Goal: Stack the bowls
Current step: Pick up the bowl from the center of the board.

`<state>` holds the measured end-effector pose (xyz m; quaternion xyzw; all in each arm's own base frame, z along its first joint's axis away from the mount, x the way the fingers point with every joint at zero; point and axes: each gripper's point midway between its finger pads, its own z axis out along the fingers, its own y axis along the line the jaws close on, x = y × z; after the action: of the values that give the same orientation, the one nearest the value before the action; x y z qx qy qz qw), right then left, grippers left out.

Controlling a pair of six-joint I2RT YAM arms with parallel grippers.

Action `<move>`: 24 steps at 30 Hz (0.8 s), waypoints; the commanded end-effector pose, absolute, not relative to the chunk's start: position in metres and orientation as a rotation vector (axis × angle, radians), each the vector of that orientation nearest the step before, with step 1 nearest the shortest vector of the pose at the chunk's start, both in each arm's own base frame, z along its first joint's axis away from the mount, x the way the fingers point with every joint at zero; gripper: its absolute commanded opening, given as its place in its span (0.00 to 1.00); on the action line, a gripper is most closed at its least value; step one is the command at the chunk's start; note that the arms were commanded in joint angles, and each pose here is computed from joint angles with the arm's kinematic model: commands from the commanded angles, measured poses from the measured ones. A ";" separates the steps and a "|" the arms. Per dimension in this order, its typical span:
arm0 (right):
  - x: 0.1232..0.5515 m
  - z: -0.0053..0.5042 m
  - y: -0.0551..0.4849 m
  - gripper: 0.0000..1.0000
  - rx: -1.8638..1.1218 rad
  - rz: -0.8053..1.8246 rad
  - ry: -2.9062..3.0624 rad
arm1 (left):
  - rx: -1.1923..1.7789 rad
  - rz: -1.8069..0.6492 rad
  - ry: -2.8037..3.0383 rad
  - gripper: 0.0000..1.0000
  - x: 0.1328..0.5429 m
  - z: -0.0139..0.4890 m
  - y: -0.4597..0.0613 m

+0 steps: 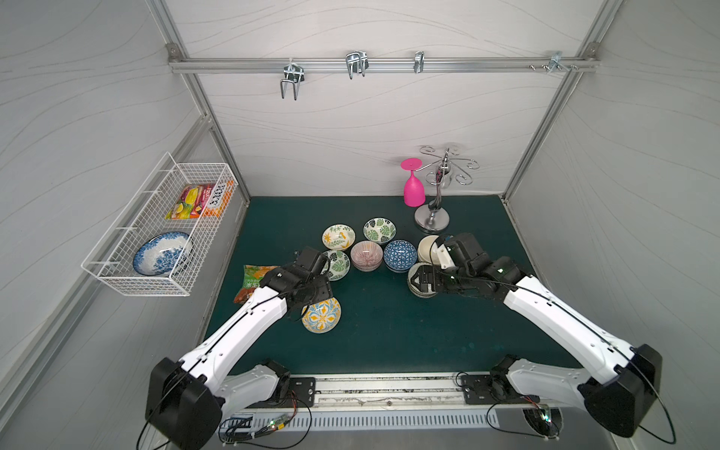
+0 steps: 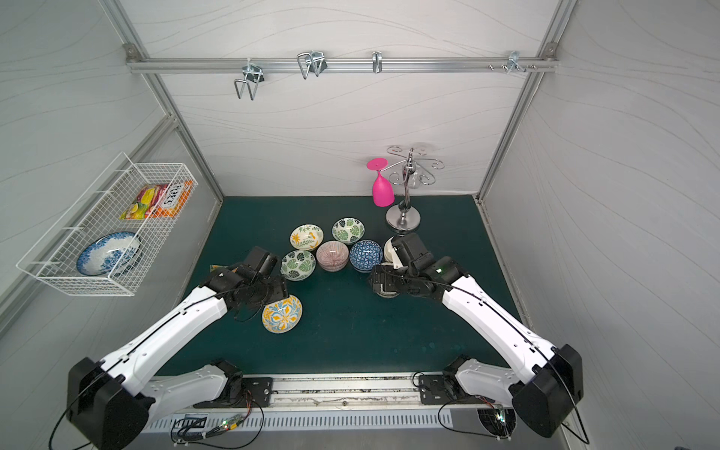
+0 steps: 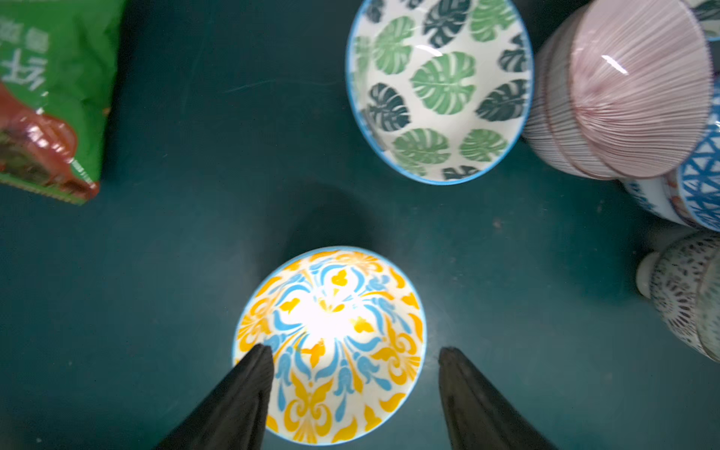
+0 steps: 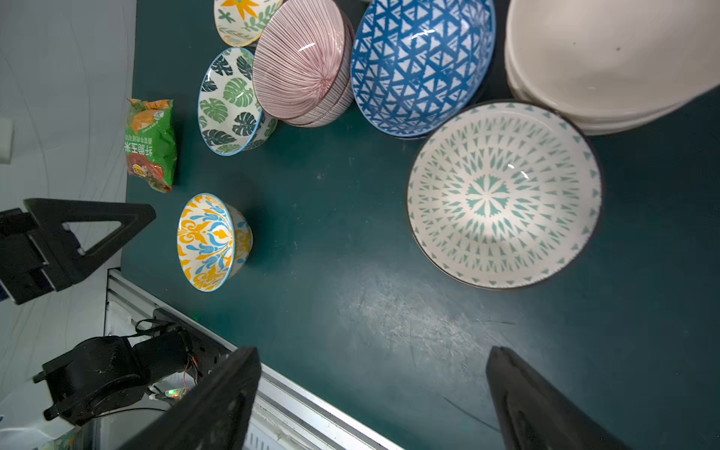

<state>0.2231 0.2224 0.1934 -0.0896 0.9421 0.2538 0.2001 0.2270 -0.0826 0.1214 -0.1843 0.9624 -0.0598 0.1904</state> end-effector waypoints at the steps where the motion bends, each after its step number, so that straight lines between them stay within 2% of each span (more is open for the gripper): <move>1: 0.231 0.208 0.231 0.95 -0.249 0.722 2.582 | -0.604 -0.157 2.689 0.71 0.218 0.110 -0.072; 7: 0.231 0.214 0.226 0.95 -0.249 0.706 2.560 | -0.667 -0.152 2.742 0.63 0.198 0.074 -0.067; 18: 0.230 0.212 0.223 0.95 -0.234 0.697 2.563 | -0.673 -0.179 2.746 0.54 0.186 0.060 -0.064; 24: 0.229 0.211 0.221 0.96 -0.231 0.689 2.559 | -0.685 -0.170 2.762 0.53 0.177 0.051 -0.061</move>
<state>0.2311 0.2233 0.2066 -0.0883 0.9365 0.2503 0.2293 0.1746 -0.0597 0.0496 -0.2315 0.9619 -0.0479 0.1376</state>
